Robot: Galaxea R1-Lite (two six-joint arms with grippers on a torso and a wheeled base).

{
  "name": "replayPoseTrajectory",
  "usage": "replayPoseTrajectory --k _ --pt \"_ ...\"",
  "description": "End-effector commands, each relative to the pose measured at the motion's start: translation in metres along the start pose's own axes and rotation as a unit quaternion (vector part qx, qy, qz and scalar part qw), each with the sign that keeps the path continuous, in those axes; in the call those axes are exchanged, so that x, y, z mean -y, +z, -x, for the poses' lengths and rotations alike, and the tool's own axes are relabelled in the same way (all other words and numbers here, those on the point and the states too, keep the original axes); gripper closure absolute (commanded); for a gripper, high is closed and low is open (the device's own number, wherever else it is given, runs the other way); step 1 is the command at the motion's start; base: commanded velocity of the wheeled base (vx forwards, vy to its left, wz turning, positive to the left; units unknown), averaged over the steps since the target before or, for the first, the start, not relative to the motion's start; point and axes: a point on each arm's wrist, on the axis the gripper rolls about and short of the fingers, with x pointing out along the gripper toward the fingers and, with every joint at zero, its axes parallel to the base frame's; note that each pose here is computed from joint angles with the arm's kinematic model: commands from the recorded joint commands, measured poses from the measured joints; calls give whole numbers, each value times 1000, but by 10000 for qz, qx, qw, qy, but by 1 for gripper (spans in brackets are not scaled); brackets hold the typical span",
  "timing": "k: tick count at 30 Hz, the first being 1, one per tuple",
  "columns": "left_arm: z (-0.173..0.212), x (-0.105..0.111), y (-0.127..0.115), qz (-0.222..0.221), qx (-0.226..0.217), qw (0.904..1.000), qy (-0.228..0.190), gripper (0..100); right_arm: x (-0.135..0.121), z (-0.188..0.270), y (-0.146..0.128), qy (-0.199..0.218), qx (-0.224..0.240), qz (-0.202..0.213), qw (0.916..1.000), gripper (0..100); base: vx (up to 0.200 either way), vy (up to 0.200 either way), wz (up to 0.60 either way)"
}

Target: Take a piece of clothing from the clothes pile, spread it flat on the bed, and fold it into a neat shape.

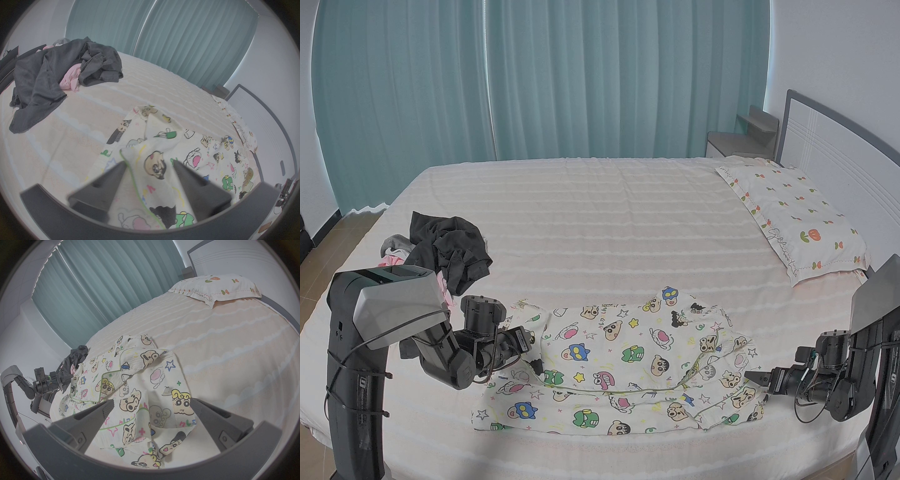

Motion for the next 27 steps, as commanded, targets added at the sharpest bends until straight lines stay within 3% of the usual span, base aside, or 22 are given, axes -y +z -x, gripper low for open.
replayPoseTrajectory --k 1,7,16,20,24,27 --pt "1 0 -1 4 60 10000 -31 0 0 0 1 23 71 23 10000 0 0 0 0" --pt "1 -4 2 83 172 9998 -3 0 0 0 1 21 64 21 10000 0 0 0 0" --pt "0 -13 -16 253 -130 9994 174 0 0 1 1 19 57 18 10000 0 0 0 0" --pt "-2 -15 -15 801 65 9957 461 0 -1 0 0 23 47 21 10000 0 0 0 0" --pt "-2 -13 -14 959 137 9939 521 0 -1 0 0 28 44 33 10000 0 0 0 0" --pt "-3 -16 -15 951 237 9911 902 0 -2 1 0 37 31 40 10000 0 0 0 0"
